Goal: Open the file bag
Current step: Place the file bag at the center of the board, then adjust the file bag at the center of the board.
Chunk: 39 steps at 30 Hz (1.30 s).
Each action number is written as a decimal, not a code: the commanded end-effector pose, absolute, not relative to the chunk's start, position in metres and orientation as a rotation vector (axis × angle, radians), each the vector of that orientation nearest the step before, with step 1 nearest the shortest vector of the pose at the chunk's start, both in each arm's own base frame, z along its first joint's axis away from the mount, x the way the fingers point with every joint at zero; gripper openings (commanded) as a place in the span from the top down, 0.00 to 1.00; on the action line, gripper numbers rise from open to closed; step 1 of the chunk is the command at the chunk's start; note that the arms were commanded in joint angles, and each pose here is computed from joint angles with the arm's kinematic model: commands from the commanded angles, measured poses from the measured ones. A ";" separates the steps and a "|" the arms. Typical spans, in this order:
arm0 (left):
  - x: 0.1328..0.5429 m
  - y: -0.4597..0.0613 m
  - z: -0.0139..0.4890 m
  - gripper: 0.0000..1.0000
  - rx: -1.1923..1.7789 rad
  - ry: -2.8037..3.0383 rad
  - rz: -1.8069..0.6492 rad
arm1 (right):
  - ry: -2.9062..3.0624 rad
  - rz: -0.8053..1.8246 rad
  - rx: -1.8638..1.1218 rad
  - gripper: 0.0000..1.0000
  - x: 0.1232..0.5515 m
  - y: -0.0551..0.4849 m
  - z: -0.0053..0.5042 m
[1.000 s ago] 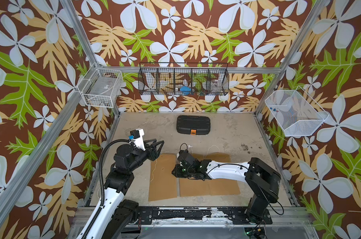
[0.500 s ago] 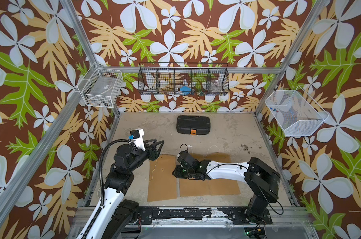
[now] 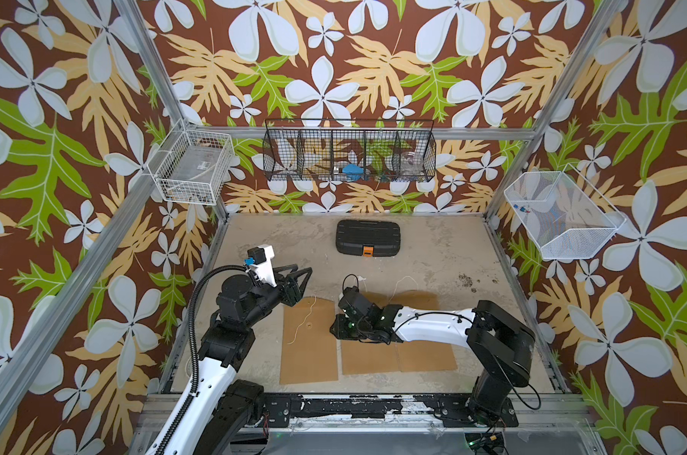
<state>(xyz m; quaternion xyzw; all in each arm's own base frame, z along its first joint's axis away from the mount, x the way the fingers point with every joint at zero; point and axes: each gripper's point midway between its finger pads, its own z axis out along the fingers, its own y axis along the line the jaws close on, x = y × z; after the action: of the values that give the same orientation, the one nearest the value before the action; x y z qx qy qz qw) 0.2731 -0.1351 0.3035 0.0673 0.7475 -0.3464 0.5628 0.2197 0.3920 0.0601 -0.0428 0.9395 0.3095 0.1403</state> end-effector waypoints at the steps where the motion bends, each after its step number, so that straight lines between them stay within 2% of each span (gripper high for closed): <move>1: 0.272 -0.135 0.308 0.42 0.173 1.744 -0.811 | 2.711 0.860 -0.123 0.73 0.221 0.387 0.061; 7: 0.272 -0.135 0.308 0.42 0.172 1.744 -0.808 | 2.698 0.822 -0.133 0.74 0.223 0.383 0.067; 15: 0.276 -0.132 0.302 0.41 0.145 1.766 -0.794 | 2.700 0.748 -0.188 0.79 0.223 0.381 0.069; 22: 0.280 -0.118 0.266 0.45 -0.079 1.925 -0.797 | 2.652 0.629 -0.196 0.82 0.231 0.361 0.083; 28: 0.279 -0.117 0.207 0.48 -0.236 2.098 -0.824 | 2.585 0.602 -0.140 0.82 0.251 0.322 0.107; 32: 0.272 -0.119 0.183 0.52 -0.266 2.198 -0.707 | 2.525 0.550 -0.058 0.81 0.270 0.277 0.127; 39: 0.246 -0.136 0.136 0.68 -0.284 2.375 -0.521 | 2.424 0.490 0.047 0.79 0.286 0.208 0.161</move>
<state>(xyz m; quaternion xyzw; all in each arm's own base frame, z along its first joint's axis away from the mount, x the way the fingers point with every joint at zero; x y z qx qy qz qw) 0.2532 -0.1523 0.1610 -0.0689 0.8943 -0.2646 0.3541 0.2868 0.2257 0.1582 0.0275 0.9241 0.2099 0.3183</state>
